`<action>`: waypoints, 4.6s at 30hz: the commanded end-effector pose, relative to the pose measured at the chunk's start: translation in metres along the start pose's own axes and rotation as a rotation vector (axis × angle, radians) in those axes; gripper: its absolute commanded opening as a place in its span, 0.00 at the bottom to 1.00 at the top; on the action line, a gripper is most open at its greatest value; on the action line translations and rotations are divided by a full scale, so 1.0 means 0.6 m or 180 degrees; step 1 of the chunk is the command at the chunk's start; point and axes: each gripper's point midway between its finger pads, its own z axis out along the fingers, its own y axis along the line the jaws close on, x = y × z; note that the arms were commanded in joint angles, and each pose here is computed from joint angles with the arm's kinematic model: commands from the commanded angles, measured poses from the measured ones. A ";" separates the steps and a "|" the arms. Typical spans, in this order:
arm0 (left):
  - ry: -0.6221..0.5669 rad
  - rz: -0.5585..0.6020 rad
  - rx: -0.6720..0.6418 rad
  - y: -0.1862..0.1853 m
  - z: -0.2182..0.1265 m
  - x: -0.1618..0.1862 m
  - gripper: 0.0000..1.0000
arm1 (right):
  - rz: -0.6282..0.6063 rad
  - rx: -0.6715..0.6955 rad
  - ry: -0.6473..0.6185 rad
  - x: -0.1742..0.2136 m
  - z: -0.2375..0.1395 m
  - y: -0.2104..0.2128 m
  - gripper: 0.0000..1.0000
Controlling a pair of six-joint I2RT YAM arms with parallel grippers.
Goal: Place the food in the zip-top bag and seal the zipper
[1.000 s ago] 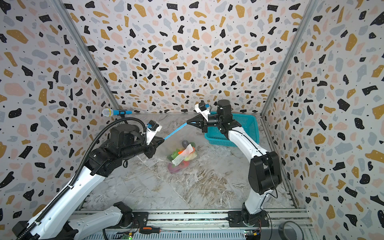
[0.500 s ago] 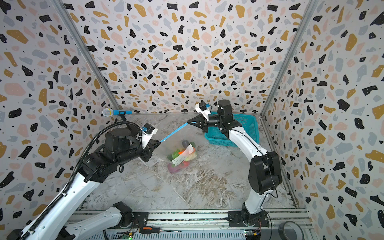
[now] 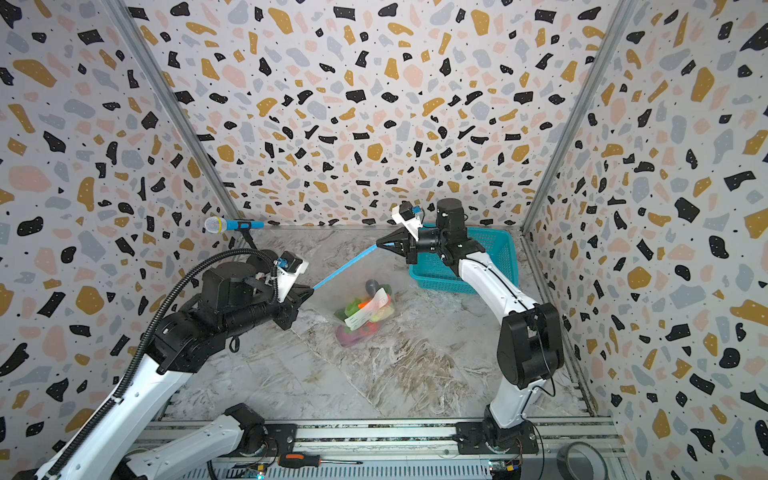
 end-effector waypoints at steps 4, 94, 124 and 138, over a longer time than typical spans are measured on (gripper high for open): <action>0.0138 -0.0043 -0.0100 0.006 -0.020 0.022 0.07 | -0.0177 0.0296 -0.0013 -0.029 -0.023 -0.035 0.00; 0.0499 -0.0689 0.0615 0.021 0.227 -0.095 0.00 | 0.0403 0.0785 0.0156 -0.029 -0.034 -0.009 0.56; -0.0572 -0.2214 0.0488 0.015 0.172 -0.190 0.00 | -0.0069 0.0974 -0.0028 0.083 -0.013 0.102 0.67; -0.0906 -0.2718 0.0651 -0.064 0.133 -0.264 0.00 | 0.0653 0.1854 -0.0341 0.085 -0.119 0.087 0.67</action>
